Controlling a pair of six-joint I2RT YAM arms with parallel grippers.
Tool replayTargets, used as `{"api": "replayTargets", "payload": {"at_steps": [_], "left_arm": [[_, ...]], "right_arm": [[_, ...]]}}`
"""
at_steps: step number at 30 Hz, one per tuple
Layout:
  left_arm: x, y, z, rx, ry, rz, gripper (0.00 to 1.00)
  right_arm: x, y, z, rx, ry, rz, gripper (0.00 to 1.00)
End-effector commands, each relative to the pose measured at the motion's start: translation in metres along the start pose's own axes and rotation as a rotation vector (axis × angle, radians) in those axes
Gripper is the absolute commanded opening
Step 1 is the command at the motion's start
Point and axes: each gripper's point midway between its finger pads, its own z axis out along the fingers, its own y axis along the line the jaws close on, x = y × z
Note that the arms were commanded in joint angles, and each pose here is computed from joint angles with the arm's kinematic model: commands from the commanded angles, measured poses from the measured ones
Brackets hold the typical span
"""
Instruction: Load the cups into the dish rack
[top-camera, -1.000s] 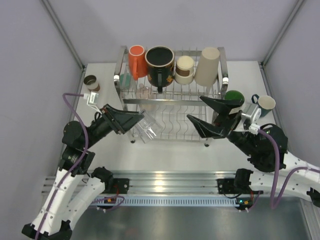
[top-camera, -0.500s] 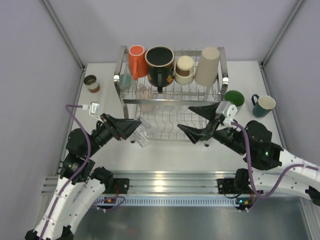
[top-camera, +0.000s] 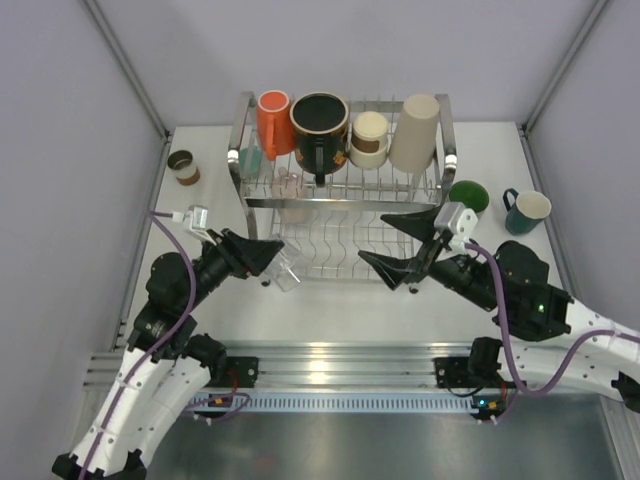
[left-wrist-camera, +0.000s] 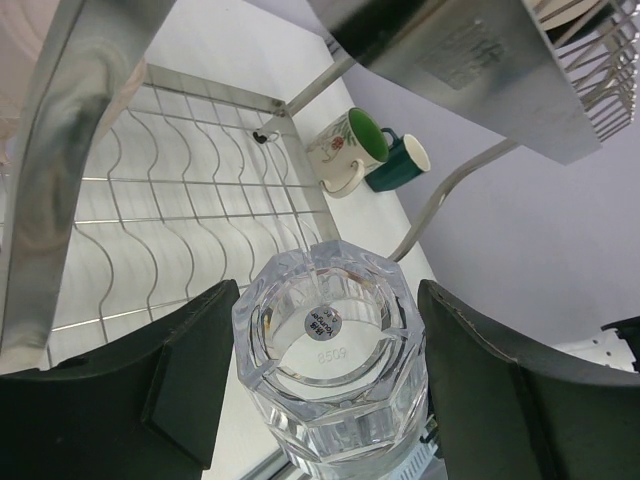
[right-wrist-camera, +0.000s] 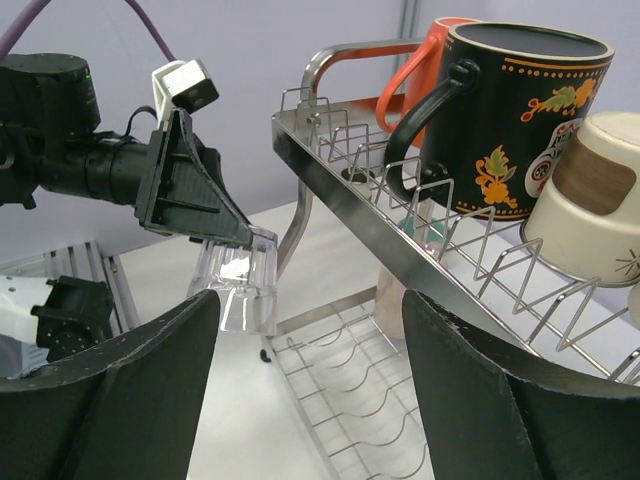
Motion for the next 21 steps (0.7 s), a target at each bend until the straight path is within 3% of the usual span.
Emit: {"api": "replayTargets", "payload": {"at_steps": [1, 12, 21], "left_arm": [[-0.012, -0.001, 0.005, 0.002, -0.053, 0.041, 0.00], [-0.016, 0.005, 0.018, -0.056, -0.053, 0.041, 0.00], [0.028, -0.010, 0.035, -0.087, 0.026, 0.099, 0.00]], "right_arm": [[-0.024, -0.005, 0.000, 0.021, -0.055, -0.005, 0.74], [-0.010, -0.012, 0.004, 0.061, -0.018, -0.044, 0.75], [0.013, -0.006, 0.014, 0.043, 0.056, -0.034, 0.76]]}}
